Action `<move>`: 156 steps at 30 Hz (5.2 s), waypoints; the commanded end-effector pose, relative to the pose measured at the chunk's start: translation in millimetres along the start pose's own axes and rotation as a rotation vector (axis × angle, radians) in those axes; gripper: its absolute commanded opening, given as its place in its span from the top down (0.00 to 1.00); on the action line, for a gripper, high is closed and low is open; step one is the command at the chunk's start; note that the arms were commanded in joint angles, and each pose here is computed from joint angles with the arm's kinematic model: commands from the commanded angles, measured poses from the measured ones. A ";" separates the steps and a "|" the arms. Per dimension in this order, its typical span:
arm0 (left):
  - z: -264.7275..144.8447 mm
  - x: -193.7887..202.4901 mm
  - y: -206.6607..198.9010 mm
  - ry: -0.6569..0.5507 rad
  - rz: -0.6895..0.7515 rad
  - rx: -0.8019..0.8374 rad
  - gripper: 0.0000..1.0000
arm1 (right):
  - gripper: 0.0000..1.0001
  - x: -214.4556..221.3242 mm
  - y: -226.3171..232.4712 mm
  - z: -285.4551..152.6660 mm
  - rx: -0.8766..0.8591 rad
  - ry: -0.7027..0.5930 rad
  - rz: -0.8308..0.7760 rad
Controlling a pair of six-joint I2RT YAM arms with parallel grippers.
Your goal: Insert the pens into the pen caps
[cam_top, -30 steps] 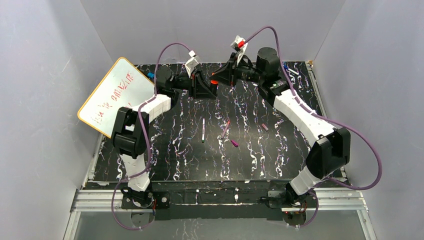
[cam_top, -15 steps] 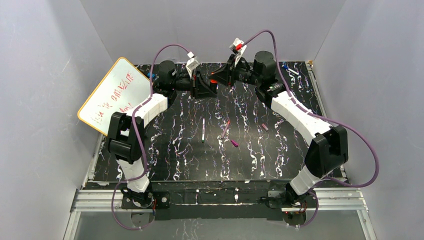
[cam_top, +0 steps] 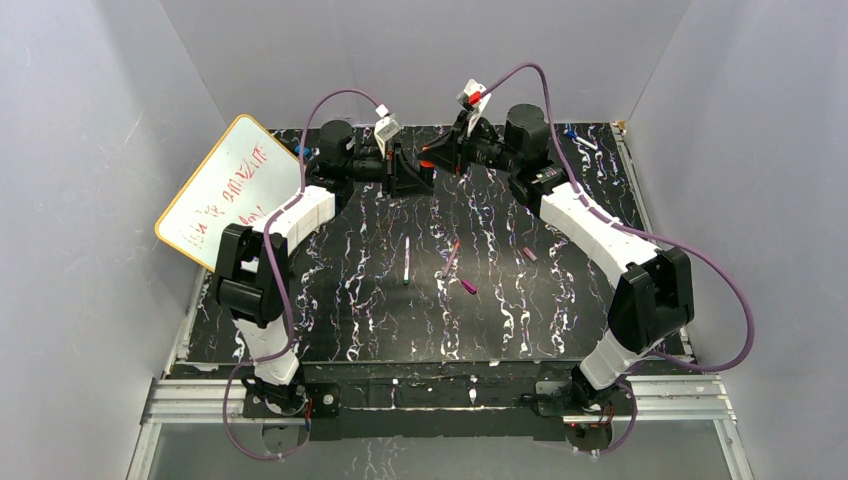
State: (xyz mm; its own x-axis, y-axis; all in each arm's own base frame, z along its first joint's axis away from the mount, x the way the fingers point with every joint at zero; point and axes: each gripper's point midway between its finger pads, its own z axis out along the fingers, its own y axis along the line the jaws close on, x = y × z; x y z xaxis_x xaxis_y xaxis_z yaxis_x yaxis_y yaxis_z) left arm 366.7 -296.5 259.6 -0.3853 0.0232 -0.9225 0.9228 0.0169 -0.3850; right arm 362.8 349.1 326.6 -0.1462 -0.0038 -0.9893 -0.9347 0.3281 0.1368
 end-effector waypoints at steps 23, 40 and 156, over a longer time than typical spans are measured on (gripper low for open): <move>-42.8 -203.1 -80.8 -0.273 0.495 -0.006 1.00 | 0.99 193.4 134.8 -30.3 -0.463 0.664 0.457; -49.0 -223.9 -89.8 -0.356 0.542 -0.074 1.00 | 0.99 208.9 134.2 -27.3 -0.438 0.671 0.465; -123.9 108.2 -8.3 0.273 -0.062 -1.039 0.50 | 0.43 275.8 -54.6 -58.9 1.416 0.664 1.061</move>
State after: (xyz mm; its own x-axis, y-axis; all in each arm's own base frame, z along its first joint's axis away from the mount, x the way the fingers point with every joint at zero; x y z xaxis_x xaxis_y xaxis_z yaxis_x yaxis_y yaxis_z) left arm 324.2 -178.3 162.1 -0.5441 0.1897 -0.8173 0.4774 0.8710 -0.1157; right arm 347.7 257.0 50.6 -0.8159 0.4797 -0.3229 0.4803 0.8731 0.0834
